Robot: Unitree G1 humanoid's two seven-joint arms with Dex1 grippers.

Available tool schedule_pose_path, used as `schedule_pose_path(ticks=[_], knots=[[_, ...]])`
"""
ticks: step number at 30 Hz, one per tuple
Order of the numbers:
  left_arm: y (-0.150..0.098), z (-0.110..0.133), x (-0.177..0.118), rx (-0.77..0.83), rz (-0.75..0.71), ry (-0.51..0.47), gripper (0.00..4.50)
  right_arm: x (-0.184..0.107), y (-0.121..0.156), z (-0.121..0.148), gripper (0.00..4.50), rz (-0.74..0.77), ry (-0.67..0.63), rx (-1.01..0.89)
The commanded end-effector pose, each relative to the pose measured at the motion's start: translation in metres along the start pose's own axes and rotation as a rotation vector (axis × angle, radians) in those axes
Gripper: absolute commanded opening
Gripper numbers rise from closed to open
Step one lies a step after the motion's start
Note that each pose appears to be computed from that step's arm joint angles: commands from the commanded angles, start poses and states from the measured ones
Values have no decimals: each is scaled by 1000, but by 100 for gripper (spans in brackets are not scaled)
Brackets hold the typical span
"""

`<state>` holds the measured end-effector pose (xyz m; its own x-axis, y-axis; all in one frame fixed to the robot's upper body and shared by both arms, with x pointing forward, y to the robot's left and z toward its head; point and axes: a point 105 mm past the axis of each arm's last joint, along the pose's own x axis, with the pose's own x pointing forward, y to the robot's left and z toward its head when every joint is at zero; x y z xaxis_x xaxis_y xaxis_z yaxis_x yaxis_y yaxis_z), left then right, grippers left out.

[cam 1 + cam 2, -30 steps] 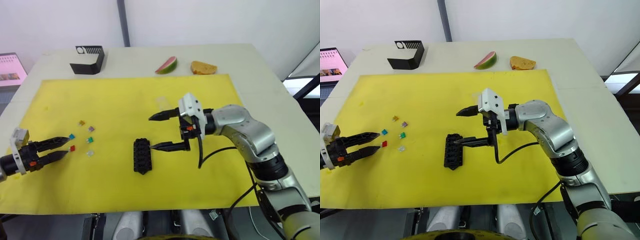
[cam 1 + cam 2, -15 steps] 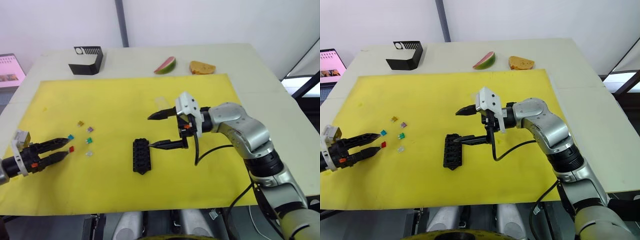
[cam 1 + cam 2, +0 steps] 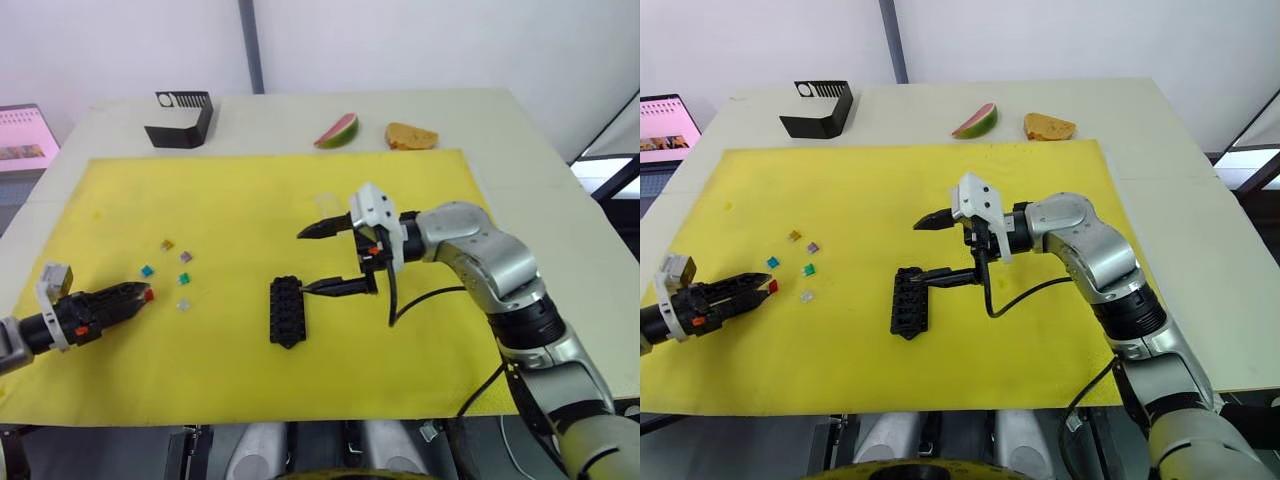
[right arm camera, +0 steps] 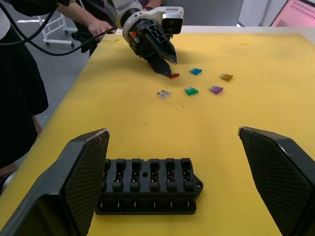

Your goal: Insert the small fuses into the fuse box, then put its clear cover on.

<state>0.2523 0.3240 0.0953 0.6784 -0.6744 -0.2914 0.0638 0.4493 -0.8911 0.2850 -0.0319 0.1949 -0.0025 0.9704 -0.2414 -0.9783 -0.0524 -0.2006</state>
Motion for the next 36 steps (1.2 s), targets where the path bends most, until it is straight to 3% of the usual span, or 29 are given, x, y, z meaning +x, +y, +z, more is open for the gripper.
schedule_pose_path(ticks=[1,8,11,14,17,19,26,28,31,36], knots=[[6,-4,4,-4,17,16,281,1,0,10,450,9,-20,-53],[6,1,3,9,19,-10,281,0,-2,10,450,10,-20,-57],[11,1,1,19,40,-15,201,0,-2,7,450,12,-15,-55],[20,-1,1,33,86,-15,50,0,0,6,450,20,-10,-55],[24,0,2,35,101,-34,50,0,1,6,450,28,-10,-53],[26,3,0,34,117,-56,7,-1,1,6,450,29,-7,-54],[19,8,-4,64,95,-76,3,-5,-1,6,450,22,-2,-59],[9,15,-8,80,62,-113,3,-7,0,5,450,13,-1,-59],[-30,32,-17,134,-50,-180,3,-17,2,8,450,-17,-15,-45],[-101,31,-10,311,-221,-160,3,-32,-5,22,450,-158,-127,17]])
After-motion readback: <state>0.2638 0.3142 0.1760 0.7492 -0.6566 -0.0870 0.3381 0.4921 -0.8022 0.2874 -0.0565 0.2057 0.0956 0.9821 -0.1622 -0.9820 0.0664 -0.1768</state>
